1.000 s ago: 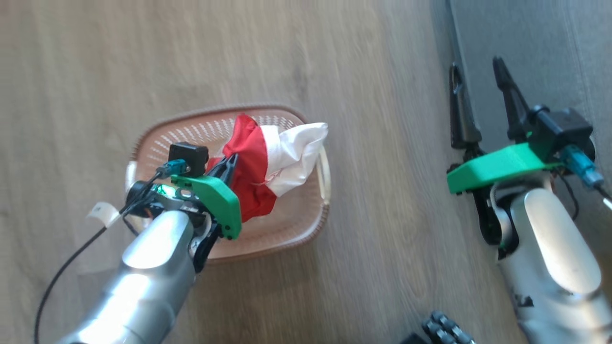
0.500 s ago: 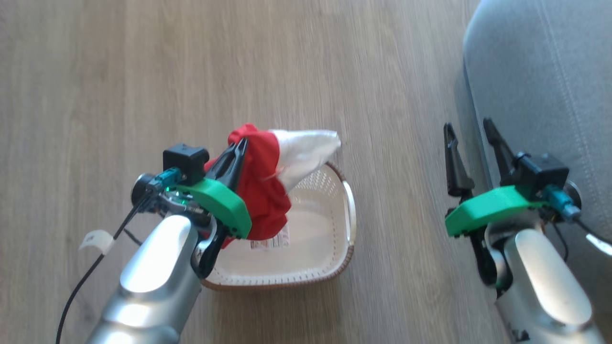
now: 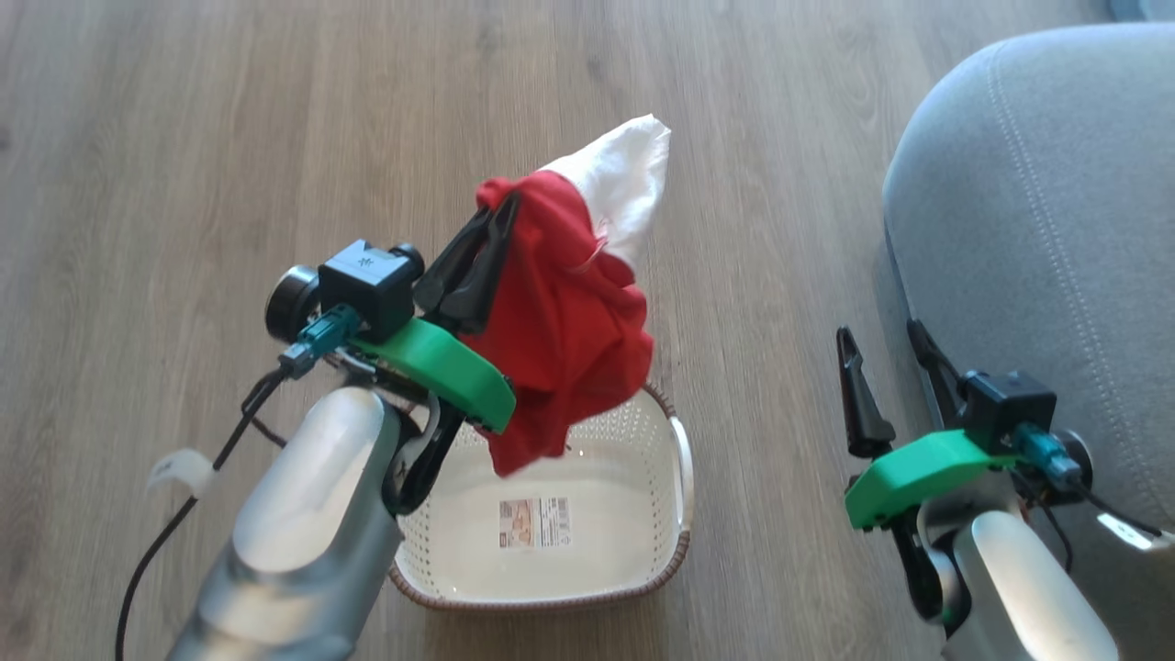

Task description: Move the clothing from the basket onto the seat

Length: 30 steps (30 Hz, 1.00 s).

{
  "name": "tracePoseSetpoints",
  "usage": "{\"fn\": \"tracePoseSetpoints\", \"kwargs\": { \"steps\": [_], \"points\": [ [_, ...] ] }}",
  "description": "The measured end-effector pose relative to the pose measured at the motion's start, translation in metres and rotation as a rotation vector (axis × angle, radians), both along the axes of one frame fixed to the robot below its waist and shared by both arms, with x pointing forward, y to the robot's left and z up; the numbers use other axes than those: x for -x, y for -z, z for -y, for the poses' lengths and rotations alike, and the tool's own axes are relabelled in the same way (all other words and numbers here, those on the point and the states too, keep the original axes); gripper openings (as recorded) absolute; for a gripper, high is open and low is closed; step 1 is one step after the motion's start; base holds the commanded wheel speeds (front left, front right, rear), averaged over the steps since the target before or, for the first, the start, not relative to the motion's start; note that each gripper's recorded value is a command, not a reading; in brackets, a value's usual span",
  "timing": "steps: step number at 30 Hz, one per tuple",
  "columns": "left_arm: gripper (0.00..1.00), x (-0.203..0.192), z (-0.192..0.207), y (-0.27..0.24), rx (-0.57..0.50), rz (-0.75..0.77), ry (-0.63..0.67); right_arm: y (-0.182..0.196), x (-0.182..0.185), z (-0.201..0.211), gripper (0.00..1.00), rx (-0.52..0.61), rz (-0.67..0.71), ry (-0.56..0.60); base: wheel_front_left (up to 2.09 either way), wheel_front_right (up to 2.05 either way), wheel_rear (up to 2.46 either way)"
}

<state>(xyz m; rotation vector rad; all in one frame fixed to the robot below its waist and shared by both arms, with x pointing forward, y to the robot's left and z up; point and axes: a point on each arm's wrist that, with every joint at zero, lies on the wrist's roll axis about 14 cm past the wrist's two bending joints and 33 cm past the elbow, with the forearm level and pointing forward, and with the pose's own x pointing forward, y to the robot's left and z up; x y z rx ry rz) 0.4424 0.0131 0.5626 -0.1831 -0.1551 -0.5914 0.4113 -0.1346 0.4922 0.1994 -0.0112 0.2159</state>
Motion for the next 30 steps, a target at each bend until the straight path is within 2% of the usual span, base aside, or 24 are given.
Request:
{"fn": "tracePoseSetpoints", "kwargs": {
  "steps": [8,14,21,26,30],
  "points": [
    [0.00,0.013,0.015,-0.058,0.012,0.180,0.059,0.001,0.013,0.000,1.00,-0.012,-0.008,0.005,0.00,0.00,0.00],
    [0.00,0.018,0.019,-0.068,0.010,0.213,0.074,-0.006,0.017,-0.009,1.00,-0.048,0.010,-0.015,0.00,0.00,0.00],
    [0.00,0.022,0.024,-0.068,0.006,0.218,0.092,-0.052,0.022,-0.056,1.00,-0.128,0.134,-0.172,0.00,0.00,0.00],
    [0.00,0.028,0.030,-0.070,0.008,0.229,0.117,-0.094,0.019,-0.076,1.00,-0.131,0.254,-0.265,0.00,0.00,0.00],
    [0.00,0.034,0.037,-0.067,0.001,0.224,0.141,-0.111,0.019,-0.097,1.00,-0.112,0.305,-0.348,0.00,0.00,0.00]
  ]
}}
